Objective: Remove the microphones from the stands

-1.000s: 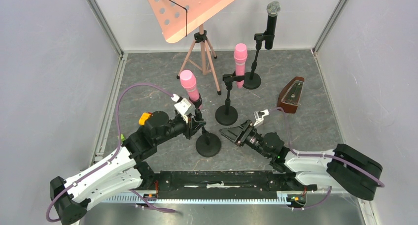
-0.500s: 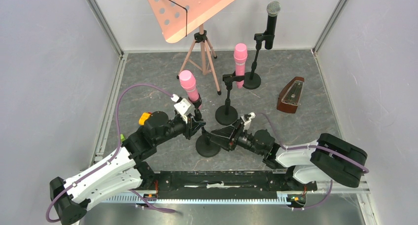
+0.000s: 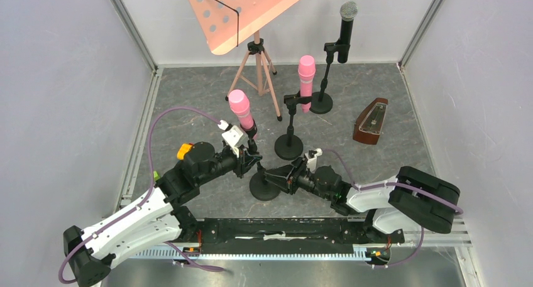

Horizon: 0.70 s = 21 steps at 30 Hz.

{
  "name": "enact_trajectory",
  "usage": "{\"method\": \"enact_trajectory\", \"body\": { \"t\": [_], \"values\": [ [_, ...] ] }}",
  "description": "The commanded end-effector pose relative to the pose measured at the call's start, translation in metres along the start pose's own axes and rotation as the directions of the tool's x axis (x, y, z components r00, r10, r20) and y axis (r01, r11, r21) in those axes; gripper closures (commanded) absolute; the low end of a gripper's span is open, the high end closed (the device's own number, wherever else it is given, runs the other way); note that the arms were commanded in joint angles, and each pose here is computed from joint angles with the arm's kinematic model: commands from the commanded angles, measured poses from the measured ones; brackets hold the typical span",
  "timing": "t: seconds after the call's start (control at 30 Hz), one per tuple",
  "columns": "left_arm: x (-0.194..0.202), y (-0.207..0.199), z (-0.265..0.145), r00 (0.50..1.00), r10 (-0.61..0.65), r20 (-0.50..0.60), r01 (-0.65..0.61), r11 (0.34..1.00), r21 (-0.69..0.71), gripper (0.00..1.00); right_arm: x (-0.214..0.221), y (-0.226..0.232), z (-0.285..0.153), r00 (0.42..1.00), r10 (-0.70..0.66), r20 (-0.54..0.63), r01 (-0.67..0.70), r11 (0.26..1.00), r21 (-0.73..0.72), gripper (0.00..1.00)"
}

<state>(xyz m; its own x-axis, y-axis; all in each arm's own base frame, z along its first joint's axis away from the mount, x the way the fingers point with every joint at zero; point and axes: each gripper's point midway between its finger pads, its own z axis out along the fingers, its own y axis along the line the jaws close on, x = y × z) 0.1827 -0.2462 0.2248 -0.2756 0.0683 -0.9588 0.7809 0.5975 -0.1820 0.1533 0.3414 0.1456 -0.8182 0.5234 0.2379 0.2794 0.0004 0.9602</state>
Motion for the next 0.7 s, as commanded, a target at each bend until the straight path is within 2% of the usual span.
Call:
{"method": "enact_trajectory", "body": {
  "t": [0.0, 0.07, 0.13, 0.2, 0.33, 0.5, 0.67],
  "values": [
    [-0.025, -0.008, -0.004, 0.997, 0.005, 0.074, -0.007, 1.0, 0.025, 0.98, -0.008, 0.017, 0.009, 0.998, 0.025, 0.057, -0.022, 0.998, -0.054, 0.65],
    [-0.026, -0.007, -0.005, 0.997, 0.006, 0.076, -0.008, 1.0, 0.024, 0.98, -0.01, 0.018, 0.01, 0.998, 0.023, 0.065, -0.019, 0.998, -0.056, 0.71],
    [-0.026, -0.007, -0.006, 0.997, 0.009, 0.077, -0.011, 1.0, 0.021, 0.98, -0.011, 0.017, 0.01, 0.997, 0.011, 0.071, -0.007, 0.998, -0.056, 0.81],
    [-0.026, -0.007, -0.006, 0.997, 0.012, 0.076, -0.014, 1.0, 0.02, 0.98, -0.012, 0.017, 0.01, 0.997, -0.021, 0.078, 0.025, 0.998, -0.057, 0.86],
    [-0.025, -0.007, -0.005, 0.997, 0.011, 0.073, -0.012, 1.0, 0.021, 0.98, -0.01, 0.013, 0.016, 0.975, -0.208, 0.076, 0.212, 0.977, -0.037, 0.94],
    [-0.028, -0.008, -0.006, 0.997, 0.017, 0.077, -0.019, 0.999, 0.028, 0.98, -0.015, -0.002, 0.022, 0.858, -0.508, 0.078, 0.506, 0.862, 0.044, 0.95],
    [-0.026, -0.009, -0.003, 0.998, 0.017, 0.063, -0.019, 0.999, 0.035, 0.98, -0.034, -0.023, 0.022, 0.676, -0.735, 0.056, 0.717, 0.673, 0.18, 0.92]
  ]
}}
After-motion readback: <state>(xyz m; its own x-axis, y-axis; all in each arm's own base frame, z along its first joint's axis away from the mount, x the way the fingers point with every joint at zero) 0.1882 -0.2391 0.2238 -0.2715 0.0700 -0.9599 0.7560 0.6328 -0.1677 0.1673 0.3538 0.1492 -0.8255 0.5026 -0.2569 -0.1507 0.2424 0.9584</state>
